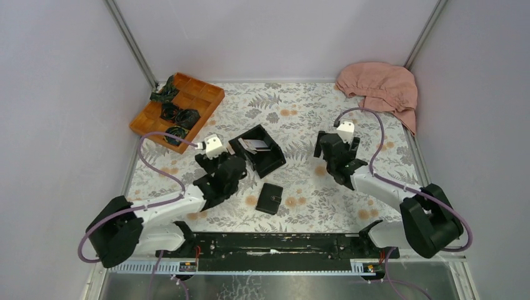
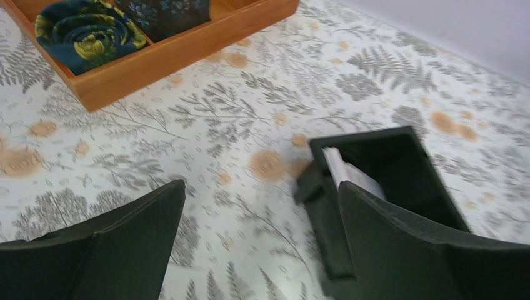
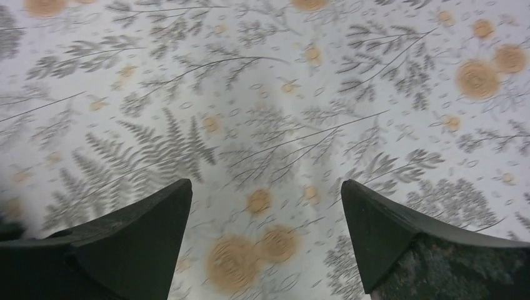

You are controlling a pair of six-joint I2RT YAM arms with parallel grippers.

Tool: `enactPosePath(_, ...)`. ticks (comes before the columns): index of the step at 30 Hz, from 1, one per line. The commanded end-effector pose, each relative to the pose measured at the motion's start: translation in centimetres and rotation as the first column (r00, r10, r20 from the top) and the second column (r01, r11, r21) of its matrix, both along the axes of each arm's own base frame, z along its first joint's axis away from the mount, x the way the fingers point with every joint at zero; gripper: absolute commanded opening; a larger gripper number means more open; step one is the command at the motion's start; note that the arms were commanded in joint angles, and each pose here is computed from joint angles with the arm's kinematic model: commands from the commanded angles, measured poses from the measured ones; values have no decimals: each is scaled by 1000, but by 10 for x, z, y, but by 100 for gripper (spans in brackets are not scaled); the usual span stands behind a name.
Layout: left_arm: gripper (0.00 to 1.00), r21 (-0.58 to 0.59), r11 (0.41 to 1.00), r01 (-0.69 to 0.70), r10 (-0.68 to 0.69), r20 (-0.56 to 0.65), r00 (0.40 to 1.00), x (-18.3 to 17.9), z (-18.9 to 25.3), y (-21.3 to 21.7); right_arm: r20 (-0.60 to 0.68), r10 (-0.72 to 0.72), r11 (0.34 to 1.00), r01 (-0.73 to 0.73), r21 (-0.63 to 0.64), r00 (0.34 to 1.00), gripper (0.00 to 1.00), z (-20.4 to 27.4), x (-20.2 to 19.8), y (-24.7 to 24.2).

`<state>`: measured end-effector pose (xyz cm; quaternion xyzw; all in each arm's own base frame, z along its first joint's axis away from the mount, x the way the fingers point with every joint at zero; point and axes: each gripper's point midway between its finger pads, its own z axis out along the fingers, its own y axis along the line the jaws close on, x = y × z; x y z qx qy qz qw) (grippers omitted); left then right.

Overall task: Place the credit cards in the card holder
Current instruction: Reset both arms

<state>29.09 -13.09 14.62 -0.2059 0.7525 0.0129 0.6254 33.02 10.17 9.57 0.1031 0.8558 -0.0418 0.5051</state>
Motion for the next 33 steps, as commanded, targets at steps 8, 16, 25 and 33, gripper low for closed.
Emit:
enactPosePath(8, 100, 50, 995, -82, 83, -3, 997, 72, -42, 74, 16, -102, 993, 102, -56, 995, 99, 11, 45, -42)
enactPosePath(16, 98, 33, 997, -66, 62, 129, 990, 83, -27, 77, 26, -203, 979, 204, -20, 979, 99, 12, 34, -55)
enactPosePath(25, 98, 15, 998, -58, 55, 180, 982, 78, -7, 79, 45, -274, 960, 276, -43, 961, 99, 20, 30, -67)
enactPosePath(33, 98, 85, 995, -51, 37, 163, 986, 80, 11, 80, 129, -242, 970, 244, 5, 962, 98, 36, 27, -66)
